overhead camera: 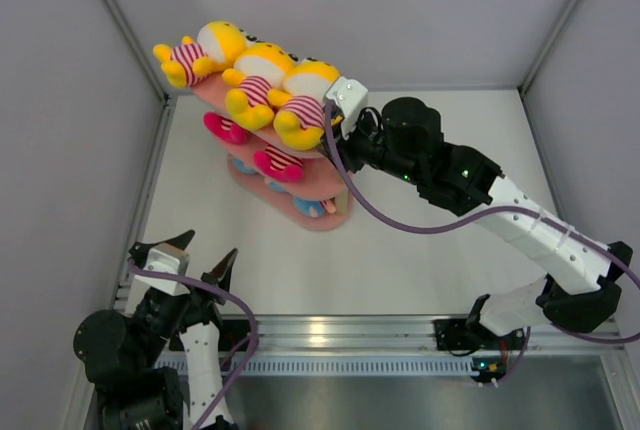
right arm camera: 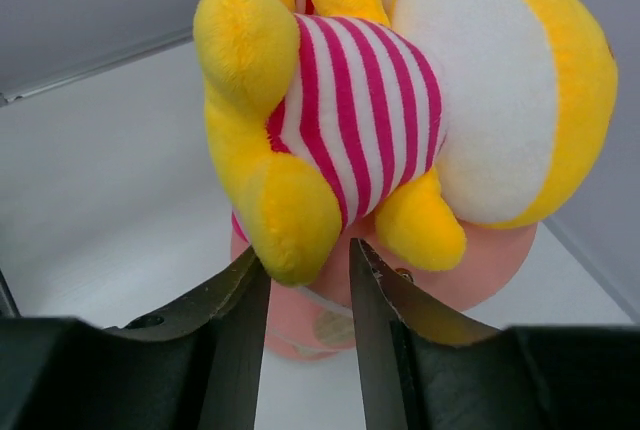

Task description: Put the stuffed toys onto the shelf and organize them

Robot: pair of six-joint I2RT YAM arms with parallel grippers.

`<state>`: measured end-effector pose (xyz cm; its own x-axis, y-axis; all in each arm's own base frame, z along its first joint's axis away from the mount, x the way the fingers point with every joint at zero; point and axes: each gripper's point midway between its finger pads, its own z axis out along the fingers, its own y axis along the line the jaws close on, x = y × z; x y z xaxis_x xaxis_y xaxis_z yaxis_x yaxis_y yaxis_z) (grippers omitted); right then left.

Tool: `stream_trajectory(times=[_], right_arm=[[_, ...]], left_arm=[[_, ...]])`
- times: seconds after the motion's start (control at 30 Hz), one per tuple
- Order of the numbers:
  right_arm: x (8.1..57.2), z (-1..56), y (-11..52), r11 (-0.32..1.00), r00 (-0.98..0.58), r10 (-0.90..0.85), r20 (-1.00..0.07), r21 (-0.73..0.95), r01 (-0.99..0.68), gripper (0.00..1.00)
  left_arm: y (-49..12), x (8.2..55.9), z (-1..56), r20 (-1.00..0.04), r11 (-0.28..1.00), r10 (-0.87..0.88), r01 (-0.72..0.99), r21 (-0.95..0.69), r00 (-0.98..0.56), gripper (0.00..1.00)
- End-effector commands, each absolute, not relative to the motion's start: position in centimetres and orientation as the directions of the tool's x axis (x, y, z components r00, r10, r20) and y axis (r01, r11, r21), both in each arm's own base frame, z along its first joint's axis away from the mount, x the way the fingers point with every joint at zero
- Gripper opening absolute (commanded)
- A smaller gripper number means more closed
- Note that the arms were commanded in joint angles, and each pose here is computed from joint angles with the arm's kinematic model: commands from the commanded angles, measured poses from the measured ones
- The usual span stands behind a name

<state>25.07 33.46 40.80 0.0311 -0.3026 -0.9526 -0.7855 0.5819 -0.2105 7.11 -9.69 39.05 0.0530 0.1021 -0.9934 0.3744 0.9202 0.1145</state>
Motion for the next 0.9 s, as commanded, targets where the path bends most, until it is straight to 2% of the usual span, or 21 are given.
stream_trajectory(times=[0.0,0.07,0.57,0.67,0.87], right_arm=[[24.8,45.3,32.7,0.612,0.103,-0.157,-0.982,-0.179,-0.771,0.35],[24.8,45.4,32.5,0.606,0.115,-0.163,-0.980,-0.192,-0.772,0.30],[26.6,42.8,35.5,0.553,0.084,-0.231,-0.969,-0.202,-0.809,0.35],[26.3,43.5,35.0,0.558,0.092,-0.218,-0.972,-0.201,-0.805,0.40],[25.2,44.7,33.3,0.562,0.122,-0.183,-0.976,-0.205,-0.802,0.65]], left_arm=[[-9.7,7.0,39.5,-0.987,0.917,0.127,0.367,0.153,0.095,0.81],[-9.6,7.1,39.6,-0.987,0.919,0.130,0.363,0.156,0.096,0.81],[-8.6,7.8,38.8,-0.988,0.935,0.139,0.318,0.155,0.074,0.81],[-8.5,7.9,38.5,-0.989,0.936,0.134,0.319,0.149,0.066,0.81],[-8.5,8.1,38.0,-0.990,0.937,0.130,0.321,0.141,0.055,0.81]])
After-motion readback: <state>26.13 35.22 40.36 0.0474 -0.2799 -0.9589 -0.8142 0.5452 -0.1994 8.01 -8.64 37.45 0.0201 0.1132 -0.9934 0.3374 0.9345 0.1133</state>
